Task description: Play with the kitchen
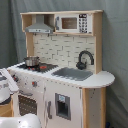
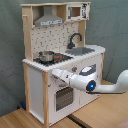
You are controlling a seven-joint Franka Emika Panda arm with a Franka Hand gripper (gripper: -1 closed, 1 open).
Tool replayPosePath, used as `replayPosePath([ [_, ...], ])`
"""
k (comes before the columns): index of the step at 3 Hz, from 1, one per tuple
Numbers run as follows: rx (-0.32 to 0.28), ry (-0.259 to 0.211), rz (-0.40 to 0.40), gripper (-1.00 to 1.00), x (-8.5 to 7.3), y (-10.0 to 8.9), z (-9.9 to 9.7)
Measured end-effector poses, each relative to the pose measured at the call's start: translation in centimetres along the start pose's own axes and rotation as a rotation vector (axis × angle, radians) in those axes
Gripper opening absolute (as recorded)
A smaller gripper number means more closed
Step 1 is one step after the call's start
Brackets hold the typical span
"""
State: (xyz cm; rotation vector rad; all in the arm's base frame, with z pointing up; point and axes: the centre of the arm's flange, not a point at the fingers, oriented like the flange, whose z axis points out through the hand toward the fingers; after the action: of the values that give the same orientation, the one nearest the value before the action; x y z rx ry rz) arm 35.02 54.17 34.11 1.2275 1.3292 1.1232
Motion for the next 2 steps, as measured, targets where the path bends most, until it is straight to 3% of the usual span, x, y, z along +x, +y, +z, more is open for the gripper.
replayPosePath([
  [2,0.008,0.002,0.233,-1.0,0.06,0.12,-0.1],
])
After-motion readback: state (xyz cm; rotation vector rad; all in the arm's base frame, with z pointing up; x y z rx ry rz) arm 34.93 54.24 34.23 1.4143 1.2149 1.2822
